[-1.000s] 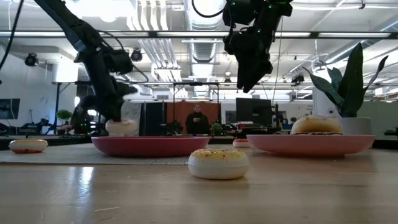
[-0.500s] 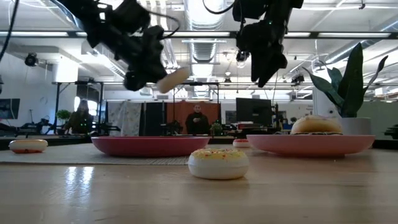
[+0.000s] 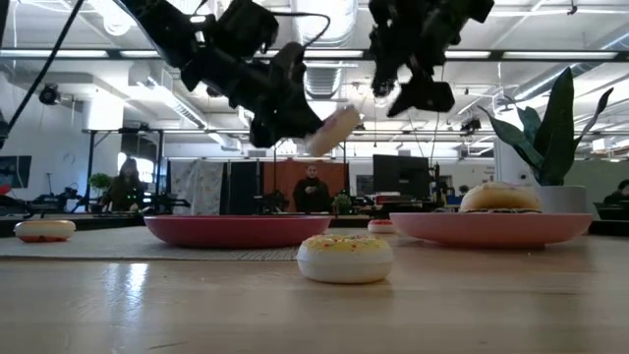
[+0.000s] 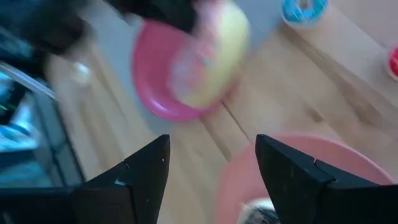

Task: Pick & Place donuts
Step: Put the big pink doughnut into the light pink plate

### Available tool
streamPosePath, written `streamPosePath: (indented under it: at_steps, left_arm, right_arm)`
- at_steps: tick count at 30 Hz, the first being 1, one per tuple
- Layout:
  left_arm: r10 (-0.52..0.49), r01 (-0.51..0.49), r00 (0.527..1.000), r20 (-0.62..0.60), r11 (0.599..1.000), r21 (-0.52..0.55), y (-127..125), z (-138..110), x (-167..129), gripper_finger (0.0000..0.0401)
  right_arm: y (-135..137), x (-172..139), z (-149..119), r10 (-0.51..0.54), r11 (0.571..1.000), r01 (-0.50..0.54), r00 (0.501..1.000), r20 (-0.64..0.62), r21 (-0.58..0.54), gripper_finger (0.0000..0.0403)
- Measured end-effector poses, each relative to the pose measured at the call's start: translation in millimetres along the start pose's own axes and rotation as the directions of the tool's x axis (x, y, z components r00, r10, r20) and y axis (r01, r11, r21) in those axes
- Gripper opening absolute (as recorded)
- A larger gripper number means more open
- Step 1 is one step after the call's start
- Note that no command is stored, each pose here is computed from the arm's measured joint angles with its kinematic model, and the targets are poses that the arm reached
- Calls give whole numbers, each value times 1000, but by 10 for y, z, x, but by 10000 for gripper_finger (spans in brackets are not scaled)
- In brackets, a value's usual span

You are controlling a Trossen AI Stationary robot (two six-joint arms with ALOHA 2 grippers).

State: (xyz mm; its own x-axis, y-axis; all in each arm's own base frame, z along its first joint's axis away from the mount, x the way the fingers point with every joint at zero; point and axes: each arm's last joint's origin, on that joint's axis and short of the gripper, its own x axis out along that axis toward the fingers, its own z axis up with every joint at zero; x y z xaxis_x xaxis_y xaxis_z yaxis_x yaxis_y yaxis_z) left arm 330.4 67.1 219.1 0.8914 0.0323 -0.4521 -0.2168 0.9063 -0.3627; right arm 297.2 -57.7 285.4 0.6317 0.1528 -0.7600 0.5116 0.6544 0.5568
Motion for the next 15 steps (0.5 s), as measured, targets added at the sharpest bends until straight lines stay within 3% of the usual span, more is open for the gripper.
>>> streamPosePath:
  at_steps: [3,8,15]
  left_arm:
    - [-11,11,1000,-5,1000,9,-19,-32,43,5]
    - [-79,72,993,86,994,84,-166,68,37,5]
    - [-74,64,992,106,993,96,-185,133,42,5]
  right_arm:
    - [29,-53,15,43,998,-45,998,56,32,233]
    - [-1,6,6,61,995,-66,995,78,71,256]
    - [-49,63,-28,78,994,-86,992,97,74,292]
